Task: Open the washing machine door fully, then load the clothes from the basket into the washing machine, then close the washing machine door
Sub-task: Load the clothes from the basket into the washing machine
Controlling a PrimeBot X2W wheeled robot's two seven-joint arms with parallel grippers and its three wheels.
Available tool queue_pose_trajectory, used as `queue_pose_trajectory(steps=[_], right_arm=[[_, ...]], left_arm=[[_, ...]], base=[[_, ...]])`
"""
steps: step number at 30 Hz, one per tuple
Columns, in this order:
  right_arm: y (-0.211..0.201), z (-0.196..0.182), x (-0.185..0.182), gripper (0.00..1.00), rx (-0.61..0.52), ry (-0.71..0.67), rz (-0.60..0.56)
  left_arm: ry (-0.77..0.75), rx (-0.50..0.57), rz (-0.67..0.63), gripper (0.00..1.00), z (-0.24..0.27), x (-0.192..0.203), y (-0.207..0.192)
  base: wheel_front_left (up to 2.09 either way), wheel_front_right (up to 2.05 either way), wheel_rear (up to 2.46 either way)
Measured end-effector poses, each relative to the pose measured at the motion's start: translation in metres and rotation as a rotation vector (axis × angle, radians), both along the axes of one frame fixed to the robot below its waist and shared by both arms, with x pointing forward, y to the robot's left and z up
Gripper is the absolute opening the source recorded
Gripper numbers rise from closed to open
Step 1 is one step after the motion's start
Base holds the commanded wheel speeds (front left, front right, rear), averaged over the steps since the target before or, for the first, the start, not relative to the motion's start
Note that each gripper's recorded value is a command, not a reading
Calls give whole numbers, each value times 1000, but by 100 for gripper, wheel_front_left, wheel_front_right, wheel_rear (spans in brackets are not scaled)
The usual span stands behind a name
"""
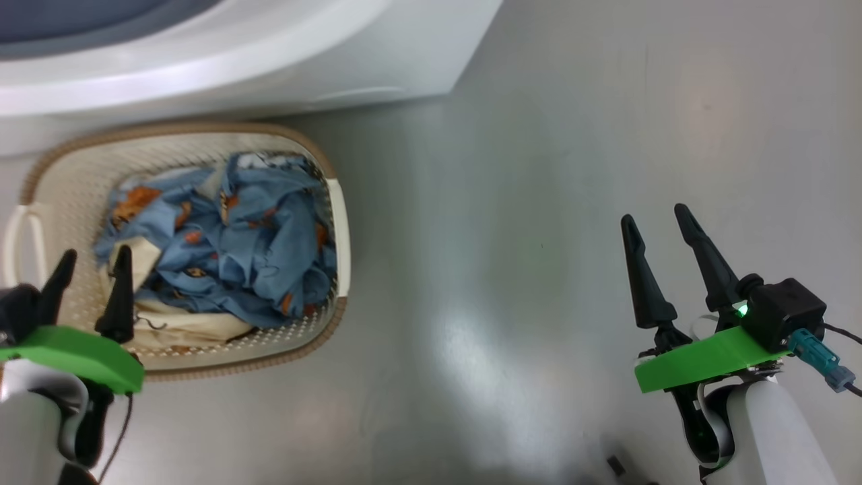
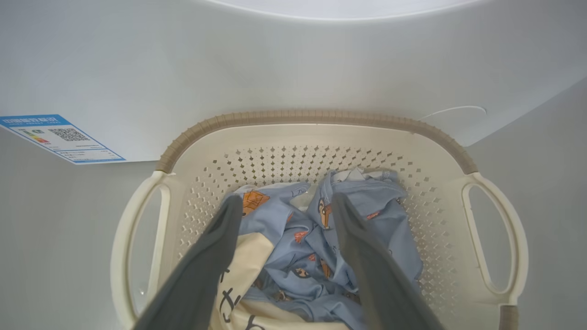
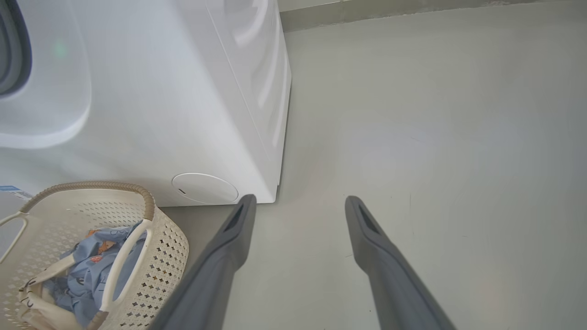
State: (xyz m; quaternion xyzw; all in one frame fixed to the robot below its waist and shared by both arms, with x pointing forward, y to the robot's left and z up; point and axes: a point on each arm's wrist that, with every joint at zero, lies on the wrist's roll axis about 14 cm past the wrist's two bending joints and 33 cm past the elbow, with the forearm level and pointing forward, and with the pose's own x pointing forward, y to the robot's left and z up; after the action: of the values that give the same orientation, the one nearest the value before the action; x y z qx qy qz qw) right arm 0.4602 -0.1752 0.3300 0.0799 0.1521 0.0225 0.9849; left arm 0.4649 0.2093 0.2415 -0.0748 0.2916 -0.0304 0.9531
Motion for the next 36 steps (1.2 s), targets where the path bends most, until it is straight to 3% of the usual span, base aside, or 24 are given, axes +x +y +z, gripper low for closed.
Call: queue_pose_trajectory(steps=[21, 36], right_arm=[[-12, -49, -10, 100, 33, 115, -47], [-16, -69, -24, 100, 59, 180, -75]], left_arm=[[315, 174, -261, 100, -111, -11, -1], [474, 341, -418, 100, -154, -8, 4]], base=[[0, 0, 0], [0, 0, 0]])
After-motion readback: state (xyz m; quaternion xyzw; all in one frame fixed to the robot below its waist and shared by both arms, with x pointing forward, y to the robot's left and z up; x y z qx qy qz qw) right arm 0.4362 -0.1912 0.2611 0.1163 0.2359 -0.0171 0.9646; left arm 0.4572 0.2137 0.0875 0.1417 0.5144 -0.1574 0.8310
